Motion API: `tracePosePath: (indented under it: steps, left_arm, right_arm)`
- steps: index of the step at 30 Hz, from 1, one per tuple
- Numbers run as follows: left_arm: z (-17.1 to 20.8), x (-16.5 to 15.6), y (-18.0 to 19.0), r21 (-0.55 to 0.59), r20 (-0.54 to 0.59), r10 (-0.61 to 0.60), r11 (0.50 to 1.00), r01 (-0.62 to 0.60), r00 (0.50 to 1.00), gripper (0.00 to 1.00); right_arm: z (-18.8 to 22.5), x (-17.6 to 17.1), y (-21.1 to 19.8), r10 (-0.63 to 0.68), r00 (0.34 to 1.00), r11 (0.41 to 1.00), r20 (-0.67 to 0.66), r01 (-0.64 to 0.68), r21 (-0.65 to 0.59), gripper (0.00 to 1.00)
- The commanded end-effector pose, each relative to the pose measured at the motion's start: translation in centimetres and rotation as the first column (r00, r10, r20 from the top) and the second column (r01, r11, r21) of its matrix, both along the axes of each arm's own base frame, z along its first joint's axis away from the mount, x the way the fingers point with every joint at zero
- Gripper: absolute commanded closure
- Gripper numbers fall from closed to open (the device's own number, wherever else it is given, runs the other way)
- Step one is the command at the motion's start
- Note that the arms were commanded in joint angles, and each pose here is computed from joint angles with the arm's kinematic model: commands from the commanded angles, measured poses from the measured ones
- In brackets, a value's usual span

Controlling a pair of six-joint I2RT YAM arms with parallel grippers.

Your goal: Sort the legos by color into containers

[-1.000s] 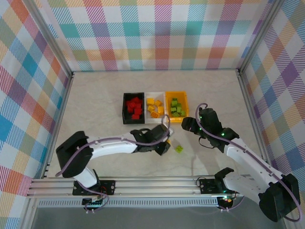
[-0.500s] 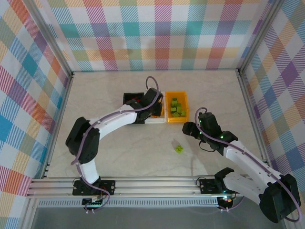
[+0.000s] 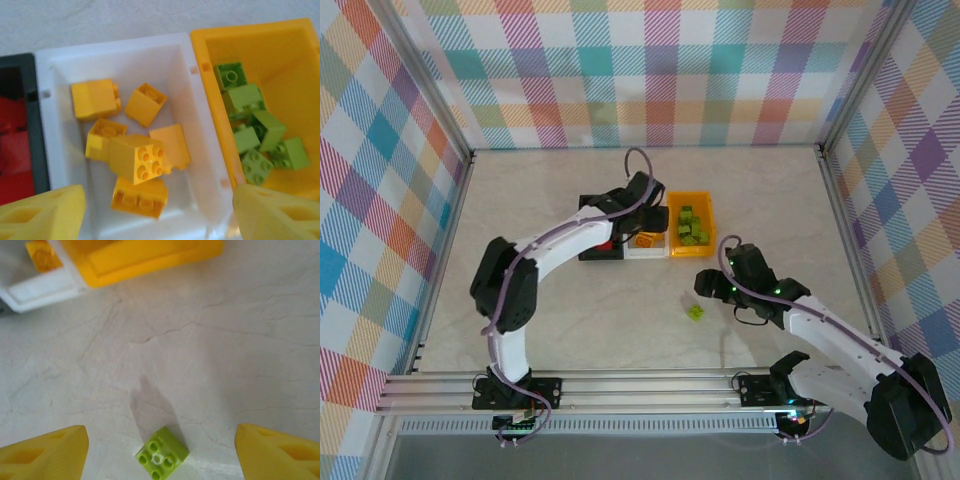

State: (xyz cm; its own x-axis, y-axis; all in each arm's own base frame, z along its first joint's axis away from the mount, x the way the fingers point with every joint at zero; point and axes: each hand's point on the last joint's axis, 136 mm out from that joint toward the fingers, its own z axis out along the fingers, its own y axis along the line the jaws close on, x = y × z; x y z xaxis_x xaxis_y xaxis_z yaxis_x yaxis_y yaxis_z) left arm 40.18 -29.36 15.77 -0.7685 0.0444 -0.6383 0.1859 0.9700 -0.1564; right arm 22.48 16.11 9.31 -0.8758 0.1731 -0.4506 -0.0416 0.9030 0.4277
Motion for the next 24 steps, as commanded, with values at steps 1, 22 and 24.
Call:
tracePosePath:
  steps: [1,22,24]
  left_arm:
    - [6.5,-2.8,0.1,-0.16,0.091,-0.02,0.986,0.035,0.996,0.03]
    - [-3.4,-19.0,11.9,-0.191,-0.025,0.091,0.977,-0.094,0.996,0.0]
    - [-3.3,-19.1,12.3,-0.187,-0.017,0.098,0.977,-0.1,0.995,0.0]
  right_arm:
    - [-1.0,-1.0,1.5,0.091,0.996,0.995,-0.017,-0.092,-0.03,0.23]
    - [-8.2,-3.1,3.9,0.189,0.961,0.894,-0.202,-0.254,-0.369,0.48]
    - [-8.4,-3.2,4.2,0.193,0.959,0.894,-0.208,-0.26,-0.365,0.55]
